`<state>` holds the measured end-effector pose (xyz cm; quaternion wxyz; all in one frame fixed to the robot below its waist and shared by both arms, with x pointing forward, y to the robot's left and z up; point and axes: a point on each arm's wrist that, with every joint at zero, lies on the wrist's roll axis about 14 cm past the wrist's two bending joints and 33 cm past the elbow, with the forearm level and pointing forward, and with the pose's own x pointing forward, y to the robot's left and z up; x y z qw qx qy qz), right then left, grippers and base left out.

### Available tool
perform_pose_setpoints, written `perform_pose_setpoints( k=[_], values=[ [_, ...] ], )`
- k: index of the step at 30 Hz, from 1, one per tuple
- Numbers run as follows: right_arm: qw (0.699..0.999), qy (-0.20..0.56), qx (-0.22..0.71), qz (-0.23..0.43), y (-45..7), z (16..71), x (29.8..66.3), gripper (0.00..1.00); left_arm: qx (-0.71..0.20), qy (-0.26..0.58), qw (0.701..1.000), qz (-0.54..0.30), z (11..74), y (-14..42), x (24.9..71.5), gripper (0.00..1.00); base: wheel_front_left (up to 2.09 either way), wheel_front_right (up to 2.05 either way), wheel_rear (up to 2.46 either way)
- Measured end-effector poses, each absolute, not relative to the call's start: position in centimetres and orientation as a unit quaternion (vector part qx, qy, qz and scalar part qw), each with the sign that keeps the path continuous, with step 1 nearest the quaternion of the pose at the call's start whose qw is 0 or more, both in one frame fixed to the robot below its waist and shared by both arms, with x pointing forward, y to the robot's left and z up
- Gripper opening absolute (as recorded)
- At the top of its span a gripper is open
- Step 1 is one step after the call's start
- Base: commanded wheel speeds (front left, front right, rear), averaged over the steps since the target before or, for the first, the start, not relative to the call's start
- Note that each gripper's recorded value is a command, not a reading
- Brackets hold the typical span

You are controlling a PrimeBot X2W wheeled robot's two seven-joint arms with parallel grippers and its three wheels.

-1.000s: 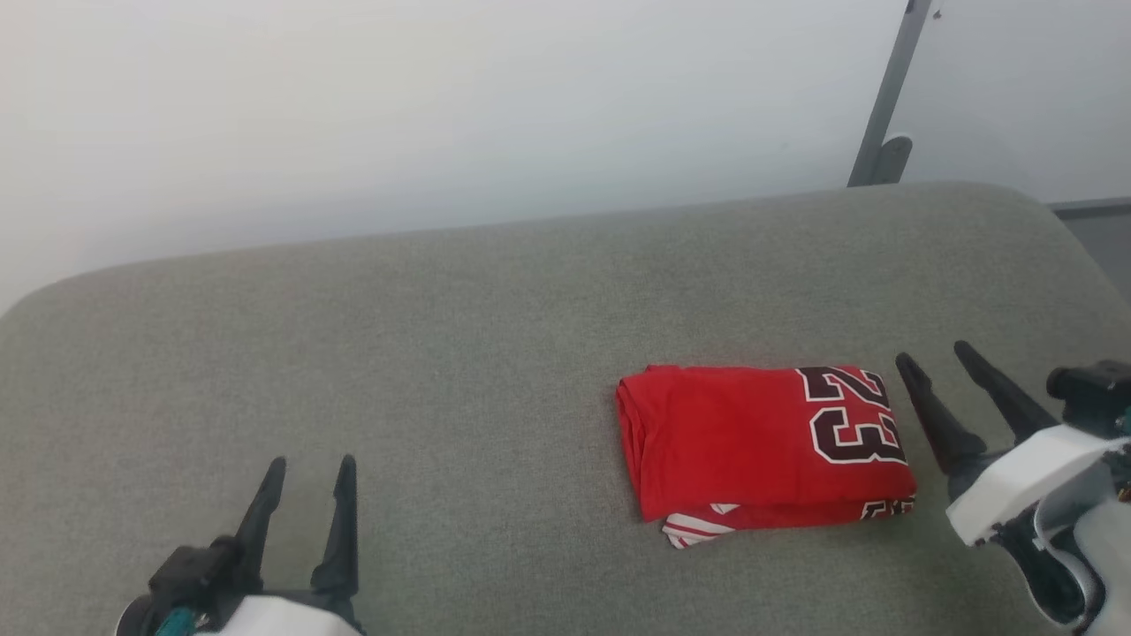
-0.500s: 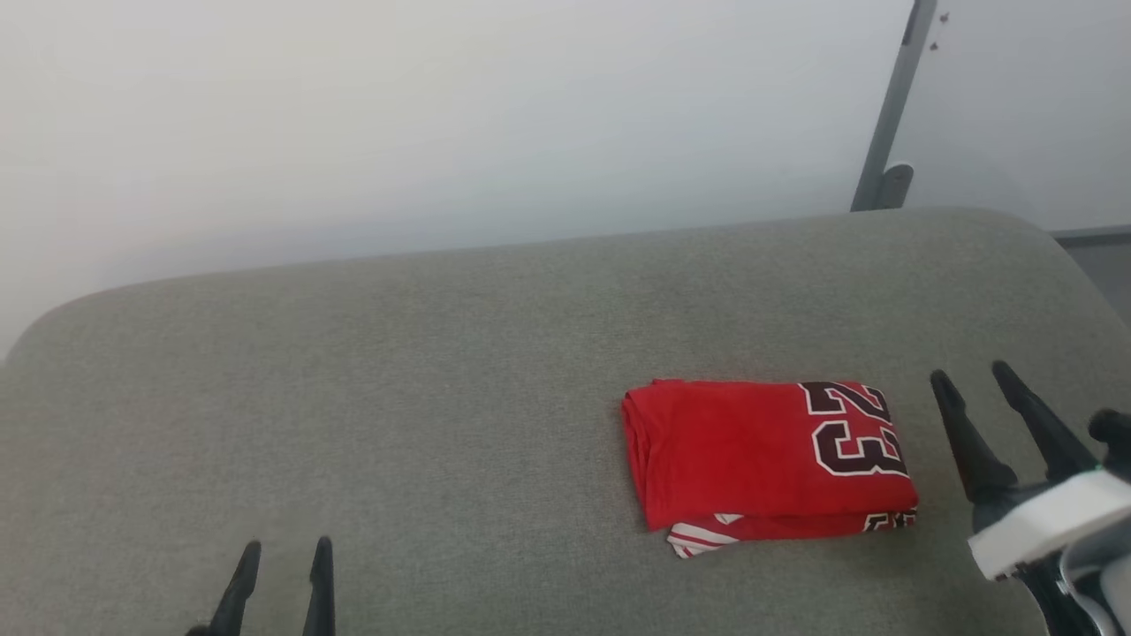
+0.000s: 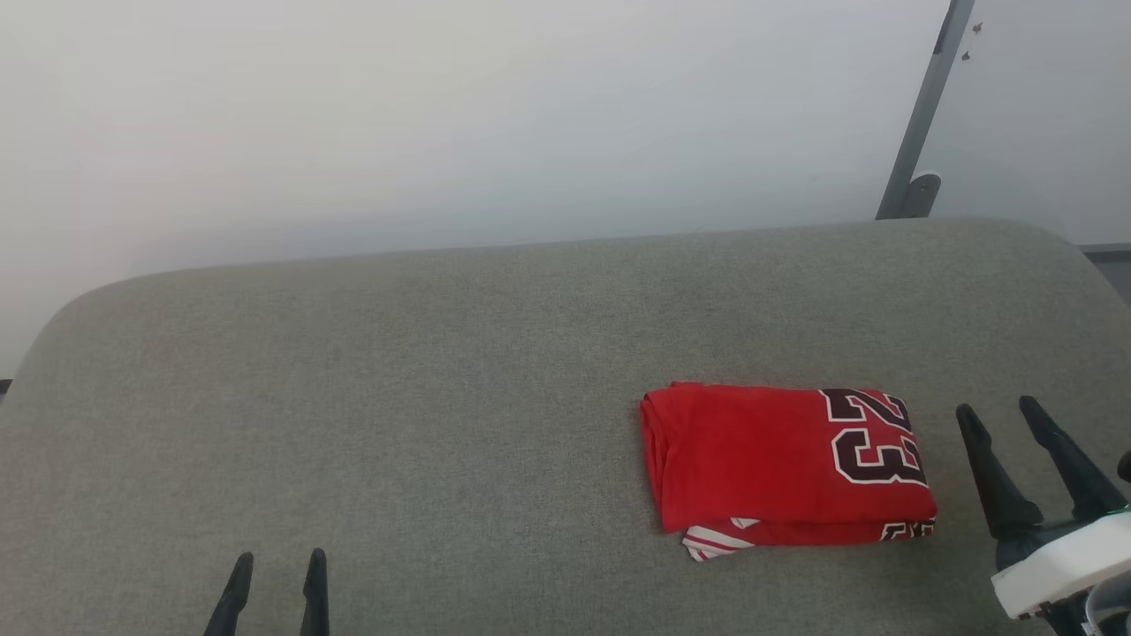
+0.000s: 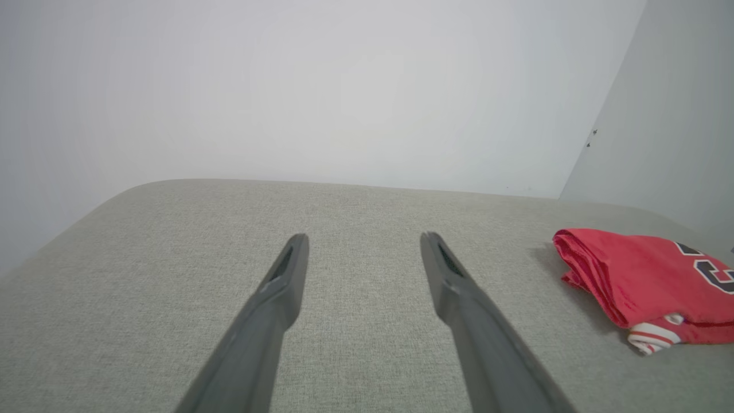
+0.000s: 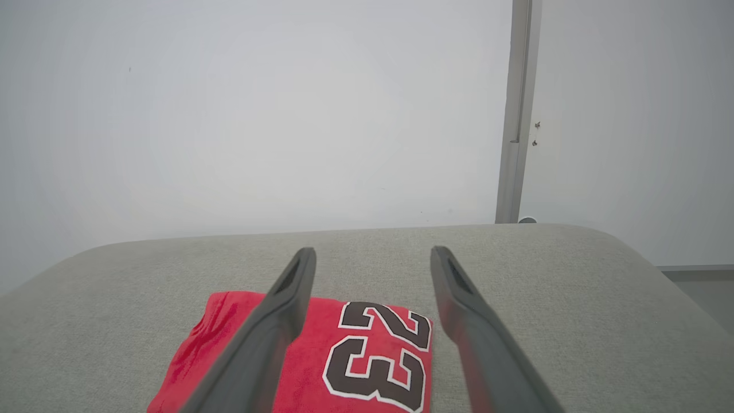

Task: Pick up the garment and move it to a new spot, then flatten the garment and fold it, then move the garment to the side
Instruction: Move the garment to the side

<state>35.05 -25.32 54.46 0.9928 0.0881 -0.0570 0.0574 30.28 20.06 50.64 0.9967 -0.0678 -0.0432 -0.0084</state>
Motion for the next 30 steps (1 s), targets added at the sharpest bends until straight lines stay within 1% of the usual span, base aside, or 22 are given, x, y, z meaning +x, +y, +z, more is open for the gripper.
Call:
perform_pose_setpoints(
  k=[5, 8, 12, 18, 22, 24, 30],
  values=[
    [0.992, -0.049, 0.095, 0.061, -25.0, 54.2, 35.2, 1.0, -0.065, -0.04, 0.997, -0.015, 50.5, 19.9, 30.5, 1.0, 0.0, 0.0, 0.0],
    [0.994, -0.027, 0.087, 0.058, -25.5, 53.6, 35.9, 1.0, -0.072, -0.049, 0.996, -0.021, 51.0, 19.4, 31.3, 1.0, 0.0, 0.0, 0.0],
    [0.995, 0.043, 0.055, 0.067, -25.7, 51.9, 37.2, 1.0, -0.072, -0.048, 0.996, -0.035, 51.1, 18.6, 32.7, 1.0, 0.0, 0.0, 0.0],
    [0.982, 0.163, 0.019, 0.093, -25.9, 50.0, 40.0, 1.0, -0.082, -0.041, 0.995, -0.045, 50.6, 17.6, 35.1, 1.0, 0.0, 0.0, 0.0],
    [0.96, 0.264, 0.009, 0.091, -26.9, 47.4, 41.2, 1.0, -0.086, -0.029, 0.994, -0.055, 49.8, 16.6, 36.9, 1.0, 0.0, 0.0, 0.0],
    [0.94, 0.328, 0.002, 0.091, -27.4, 45.5, 41.0, 1.0, -0.086, -0.021, 0.994, -0.059, 49.2, 16.2, 37.7, 1.0, 0.0, 0.0, 0.0],
    [0.886, 0.451, 0.021, 0.105, -26.7, 41.4, 40.7, 1.0, -0.087, -0.016, 0.993, -0.073, 48.6, 15.1, 40.1, 1.0, 0.0, 0.0, 0.0]
  ],
)
